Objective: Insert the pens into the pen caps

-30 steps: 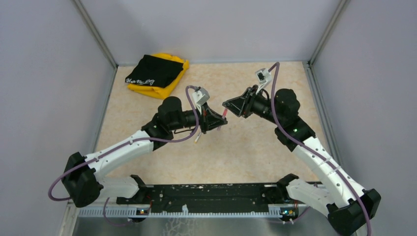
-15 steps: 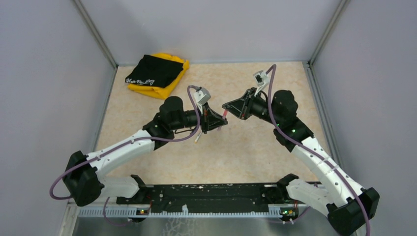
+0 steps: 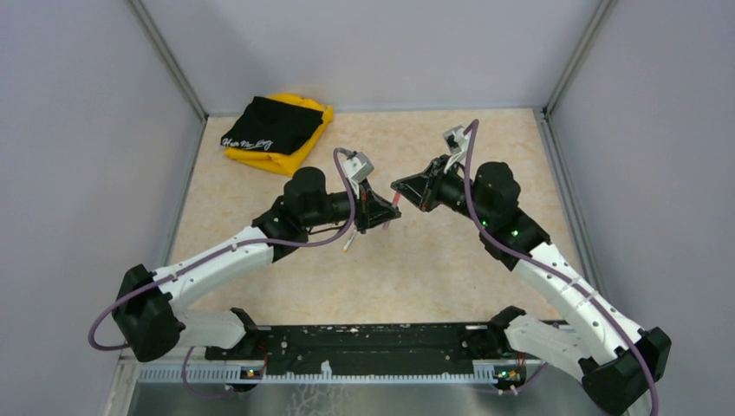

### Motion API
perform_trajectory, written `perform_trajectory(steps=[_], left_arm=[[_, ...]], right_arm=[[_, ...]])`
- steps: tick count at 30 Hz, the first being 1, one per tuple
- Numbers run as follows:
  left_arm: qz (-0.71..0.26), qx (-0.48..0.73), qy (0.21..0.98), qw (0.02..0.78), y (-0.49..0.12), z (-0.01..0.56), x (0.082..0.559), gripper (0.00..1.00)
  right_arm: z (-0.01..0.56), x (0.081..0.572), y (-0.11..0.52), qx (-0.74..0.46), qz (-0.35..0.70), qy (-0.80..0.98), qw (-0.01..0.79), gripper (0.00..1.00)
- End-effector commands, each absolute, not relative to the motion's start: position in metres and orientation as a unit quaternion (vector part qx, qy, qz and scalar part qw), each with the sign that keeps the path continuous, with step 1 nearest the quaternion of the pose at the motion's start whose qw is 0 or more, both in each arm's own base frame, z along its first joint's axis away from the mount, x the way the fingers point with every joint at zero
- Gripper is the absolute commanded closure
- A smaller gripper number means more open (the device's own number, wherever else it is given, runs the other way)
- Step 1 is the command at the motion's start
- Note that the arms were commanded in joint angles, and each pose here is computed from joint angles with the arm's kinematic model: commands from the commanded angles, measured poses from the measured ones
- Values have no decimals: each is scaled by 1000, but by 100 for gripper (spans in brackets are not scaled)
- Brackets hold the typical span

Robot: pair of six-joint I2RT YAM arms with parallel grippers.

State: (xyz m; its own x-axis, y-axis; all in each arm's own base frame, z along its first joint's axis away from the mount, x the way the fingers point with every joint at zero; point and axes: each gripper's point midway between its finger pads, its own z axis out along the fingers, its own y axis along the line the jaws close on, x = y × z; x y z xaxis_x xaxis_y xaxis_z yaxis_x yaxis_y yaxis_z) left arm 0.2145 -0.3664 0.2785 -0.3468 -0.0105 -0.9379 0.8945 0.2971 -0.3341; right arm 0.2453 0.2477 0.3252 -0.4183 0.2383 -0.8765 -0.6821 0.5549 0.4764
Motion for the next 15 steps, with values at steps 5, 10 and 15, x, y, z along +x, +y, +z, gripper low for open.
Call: perform_trajectory(steps=[5,10,15], left_arm=[[-499,314,577,566,-364,364,227,100],[-495,311,570,577,-362,374,230,100],[-497,311,562,584,-363,383,232,100]], right_arm=[[253,212,264,-177,425,765,451,100],[211,185,273,-181,420,788,411,100],[164,156,276,-190,404,816,368,100]])
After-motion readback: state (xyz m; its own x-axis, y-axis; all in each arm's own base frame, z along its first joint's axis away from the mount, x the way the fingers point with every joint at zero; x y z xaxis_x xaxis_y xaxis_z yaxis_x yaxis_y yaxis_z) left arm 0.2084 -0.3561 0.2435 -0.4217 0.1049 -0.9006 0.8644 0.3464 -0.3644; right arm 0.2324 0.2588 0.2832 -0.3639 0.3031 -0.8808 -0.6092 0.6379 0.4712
